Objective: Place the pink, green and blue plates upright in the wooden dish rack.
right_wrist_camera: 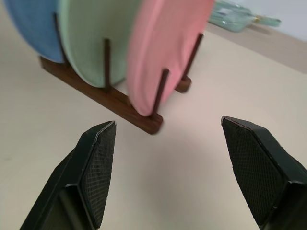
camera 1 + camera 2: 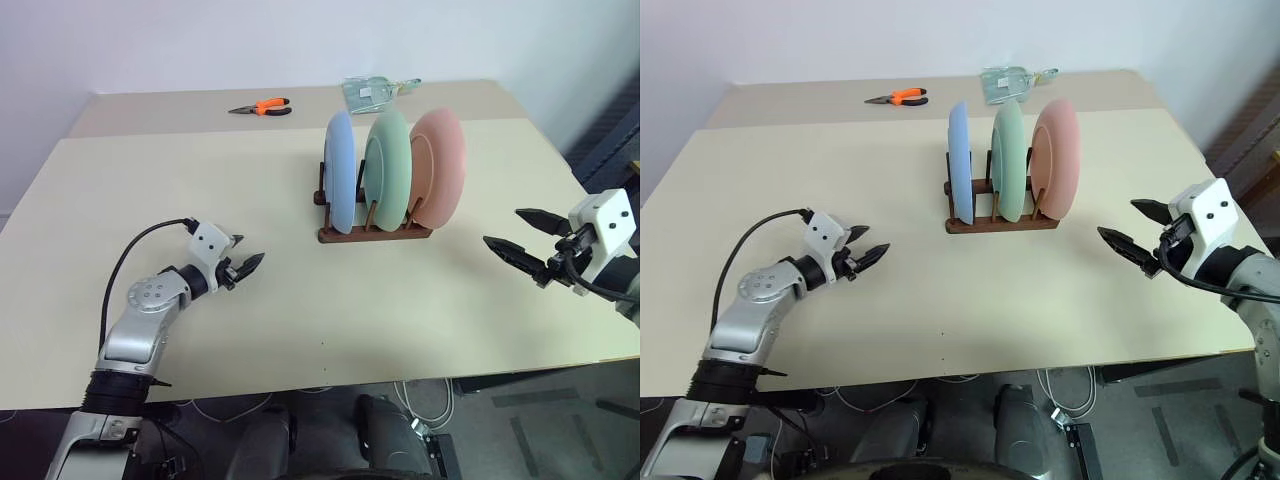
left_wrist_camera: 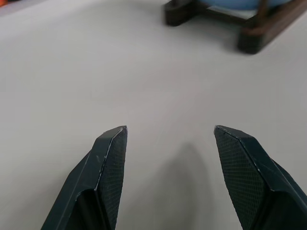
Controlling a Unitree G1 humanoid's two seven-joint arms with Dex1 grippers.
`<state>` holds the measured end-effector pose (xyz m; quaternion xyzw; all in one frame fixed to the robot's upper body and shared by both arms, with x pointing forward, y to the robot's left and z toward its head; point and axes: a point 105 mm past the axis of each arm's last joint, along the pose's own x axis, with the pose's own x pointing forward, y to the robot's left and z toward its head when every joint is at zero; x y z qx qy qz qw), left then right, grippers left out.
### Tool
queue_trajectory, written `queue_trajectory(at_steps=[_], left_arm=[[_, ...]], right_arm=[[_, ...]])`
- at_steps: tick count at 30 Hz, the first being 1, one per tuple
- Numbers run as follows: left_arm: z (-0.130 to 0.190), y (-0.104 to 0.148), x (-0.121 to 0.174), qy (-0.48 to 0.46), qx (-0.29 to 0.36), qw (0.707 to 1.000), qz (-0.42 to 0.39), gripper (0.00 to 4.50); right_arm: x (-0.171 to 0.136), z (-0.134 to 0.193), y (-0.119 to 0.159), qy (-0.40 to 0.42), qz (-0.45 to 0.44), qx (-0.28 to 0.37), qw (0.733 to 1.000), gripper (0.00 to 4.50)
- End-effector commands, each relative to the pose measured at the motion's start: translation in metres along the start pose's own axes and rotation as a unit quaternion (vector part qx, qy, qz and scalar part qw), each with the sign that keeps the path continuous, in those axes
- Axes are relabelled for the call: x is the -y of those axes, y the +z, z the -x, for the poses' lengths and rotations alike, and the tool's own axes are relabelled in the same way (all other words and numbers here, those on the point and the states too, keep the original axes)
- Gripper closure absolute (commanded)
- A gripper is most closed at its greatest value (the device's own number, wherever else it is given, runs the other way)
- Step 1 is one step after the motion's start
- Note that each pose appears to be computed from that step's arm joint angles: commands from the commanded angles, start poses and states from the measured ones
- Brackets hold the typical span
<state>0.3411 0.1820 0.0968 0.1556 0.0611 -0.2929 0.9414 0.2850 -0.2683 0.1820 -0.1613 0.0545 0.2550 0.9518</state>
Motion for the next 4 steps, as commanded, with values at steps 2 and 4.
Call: queue_trajectory(at_steps=[2, 4], left_arm=[[0.0089, 0.0102, 0.0002, 0.013, 0.019, 1.0, -0.014, 1.55], [0.0097, 0.0118, 0.0031, 0.016, 0.023, 1.0, -0.01, 1.55]], right_arm=[[0.004, -0.0088, -0.0114, -0.015, 0.001, 0.004, 1.0, 0.94], [0.0049, -0.0143, -0.0155, -0.014, -0.009, 0.008, 1.0, 0.94]])
